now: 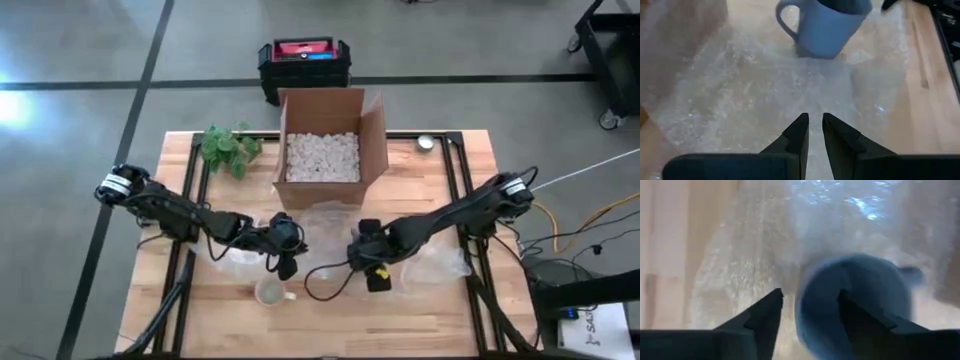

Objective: Wrap mug
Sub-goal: Wrap the blue mug with the right bubble wrap

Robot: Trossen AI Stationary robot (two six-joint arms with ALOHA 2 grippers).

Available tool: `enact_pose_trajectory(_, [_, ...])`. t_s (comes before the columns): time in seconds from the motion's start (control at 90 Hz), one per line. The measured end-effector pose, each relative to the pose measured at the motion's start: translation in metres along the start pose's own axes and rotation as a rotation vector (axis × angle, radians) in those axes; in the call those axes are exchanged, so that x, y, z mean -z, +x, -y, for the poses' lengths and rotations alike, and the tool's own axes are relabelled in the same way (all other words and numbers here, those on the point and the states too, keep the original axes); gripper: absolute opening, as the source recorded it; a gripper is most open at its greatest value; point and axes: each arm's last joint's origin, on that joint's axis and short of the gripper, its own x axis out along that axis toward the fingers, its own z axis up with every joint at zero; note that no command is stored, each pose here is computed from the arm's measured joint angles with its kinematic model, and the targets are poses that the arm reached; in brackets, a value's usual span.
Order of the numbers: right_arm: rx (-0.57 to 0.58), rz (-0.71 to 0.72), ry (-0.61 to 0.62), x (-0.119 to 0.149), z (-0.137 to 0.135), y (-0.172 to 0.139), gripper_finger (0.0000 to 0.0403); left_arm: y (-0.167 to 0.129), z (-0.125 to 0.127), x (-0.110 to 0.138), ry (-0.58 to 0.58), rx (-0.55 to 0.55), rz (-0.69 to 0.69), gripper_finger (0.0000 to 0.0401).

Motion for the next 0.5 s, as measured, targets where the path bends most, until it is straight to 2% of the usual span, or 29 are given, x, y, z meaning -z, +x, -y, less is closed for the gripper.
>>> enact_pose_trajectory(0.111, [-0.035, -0.045, 0.098, 0.018, 0.002, -0.032, 0.0218, 0.000, 0.000, 0.000, 0.000, 0.000, 0.000, 0.0043])
enact_pose_trajectory(0.267, [-0.015, -0.096, 0.235, 0.061, -0.004, -0.060, 0.0234, 0.000, 0.000, 0.000, -0.003, 0.001, 0.001, 0.0043])
enact_pose_trajectory(0.356, [-0.006, -0.086, 0.326, 0.088, -0.009, -0.064, 0.0235, 0.000, 0.000, 0.000, -0.001, 0.000, 0.000, 0.0043])
enact_pose_trajectory(0.5, [0.027, -0.135, 0.427, 0.132, -0.018, -0.048, 0.0224, 0.000, 0.000, 0.000, 0.020, 0.001, 0.002, 0.0043])
